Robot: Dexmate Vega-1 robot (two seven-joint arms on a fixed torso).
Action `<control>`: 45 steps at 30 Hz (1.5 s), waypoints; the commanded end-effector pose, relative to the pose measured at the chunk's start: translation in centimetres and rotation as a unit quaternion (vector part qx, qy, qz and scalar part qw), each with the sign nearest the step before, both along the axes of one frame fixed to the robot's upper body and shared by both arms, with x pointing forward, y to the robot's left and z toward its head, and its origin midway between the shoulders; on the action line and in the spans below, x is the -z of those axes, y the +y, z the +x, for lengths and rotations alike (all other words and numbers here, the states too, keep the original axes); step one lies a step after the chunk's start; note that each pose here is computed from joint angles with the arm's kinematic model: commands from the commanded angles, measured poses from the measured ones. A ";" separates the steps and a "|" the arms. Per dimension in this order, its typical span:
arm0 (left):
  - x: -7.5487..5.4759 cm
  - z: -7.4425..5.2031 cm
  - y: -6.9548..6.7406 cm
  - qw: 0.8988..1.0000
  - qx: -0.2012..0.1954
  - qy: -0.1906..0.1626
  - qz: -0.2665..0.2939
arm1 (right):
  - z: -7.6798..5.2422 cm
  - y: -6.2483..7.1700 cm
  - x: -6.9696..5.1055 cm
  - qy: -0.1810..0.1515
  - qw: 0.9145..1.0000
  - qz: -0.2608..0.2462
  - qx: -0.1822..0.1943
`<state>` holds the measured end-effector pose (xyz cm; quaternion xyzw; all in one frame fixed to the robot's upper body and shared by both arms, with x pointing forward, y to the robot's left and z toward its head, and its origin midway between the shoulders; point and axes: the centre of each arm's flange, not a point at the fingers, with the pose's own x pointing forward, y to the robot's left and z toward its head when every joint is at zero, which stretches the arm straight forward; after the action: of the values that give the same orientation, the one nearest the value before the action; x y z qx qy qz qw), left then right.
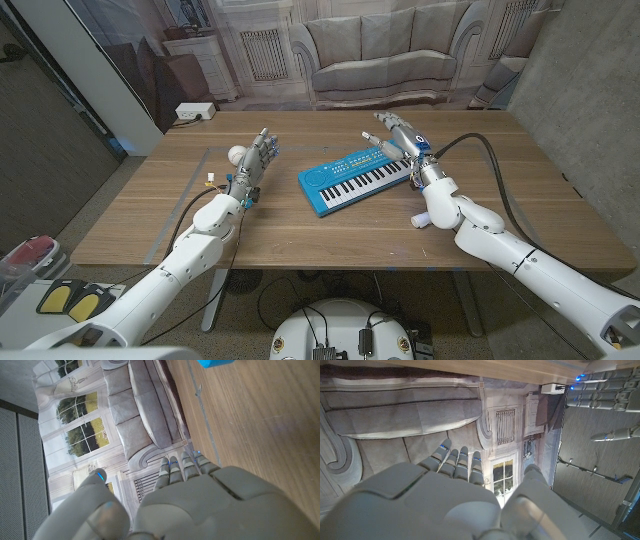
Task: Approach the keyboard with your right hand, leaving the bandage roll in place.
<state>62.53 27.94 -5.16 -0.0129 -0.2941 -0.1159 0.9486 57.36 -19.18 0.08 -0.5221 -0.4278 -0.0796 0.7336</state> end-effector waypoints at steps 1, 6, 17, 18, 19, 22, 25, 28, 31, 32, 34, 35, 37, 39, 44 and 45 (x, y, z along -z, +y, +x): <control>-0.2 0.0 0.1 1.000 -0.002 0.000 0.002 | 0.7 0.5 0.1 0.010 1.000 -0.026 0.011; -0.3 0.0 0.2 1.000 -0.002 0.000 0.001 | 1.0 0.7 0.0 0.016 0.999 -0.031 0.015; -0.4 0.0 0.5 1.000 -0.006 0.002 -0.005 | 1.5 1.5 0.3 0.033 0.998 -0.054 0.022; -0.4 0.0 0.6 1.000 -0.006 0.002 -0.006 | 1.6 1.5 0.4 0.036 0.998 -0.056 0.021; -0.3 -0.1 0.6 1.000 -0.006 0.002 -0.006 | 1.7 1.6 0.4 0.037 0.997 -0.057 0.020; -0.2 -0.2 0.8 1.000 -0.007 0.000 -0.006 | 1.9 1.9 0.7 0.042 0.997 -0.062 0.019; -0.2 -0.4 1.0 1.000 -0.009 -0.003 -0.007 | 2.1 2.2 0.8 0.045 0.996 -0.068 0.021; -0.2 -0.6 1.0 1.000 -0.009 -0.005 -0.008 | 2.3 2.2 0.9 0.048 0.996 -0.069 0.023; -0.2 -0.7 1.0 1.000 -0.010 -0.005 -0.006 | 2.5 2.3 0.9 0.050 0.996 -0.069 0.025; -0.3 -0.7 1.0 1.000 -0.010 -0.005 -0.005 | 2.6 2.3 1.0 0.052 0.996 -0.069 0.026; -0.3 -0.7 1.0 1.000 -0.010 -0.005 -0.003 | 2.8 2.3 1.1 0.054 0.996 -0.069 0.028; -0.3 -0.7 1.0 1.000 -0.010 -0.005 -0.003 | 2.8 2.3 1.1 0.054 0.996 -0.069 0.028; -0.3 -0.8 1.1 1.000 -0.009 -0.005 -0.003 | 2.9 2.3 1.3 0.057 0.995 -0.070 0.034; -0.3 -0.8 1.1 1.000 -0.010 -0.006 -0.002 | 3.0 2.3 1.4 0.056 0.995 -0.072 0.040; -0.5 -0.9 1.2 1.000 -0.010 -0.008 0.000 | 3.0 2.5 1.5 0.057 0.995 -0.073 0.043; -0.5 -1.0 1.2 1.000 -0.009 -0.009 0.000 | 3.0 2.5 1.5 0.058 0.995 -0.073 0.043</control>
<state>61.85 28.97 -4.83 -0.0129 -0.2988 -0.1066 0.9482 60.03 -17.03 -1.04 -0.5884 -0.3759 -0.0479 0.7143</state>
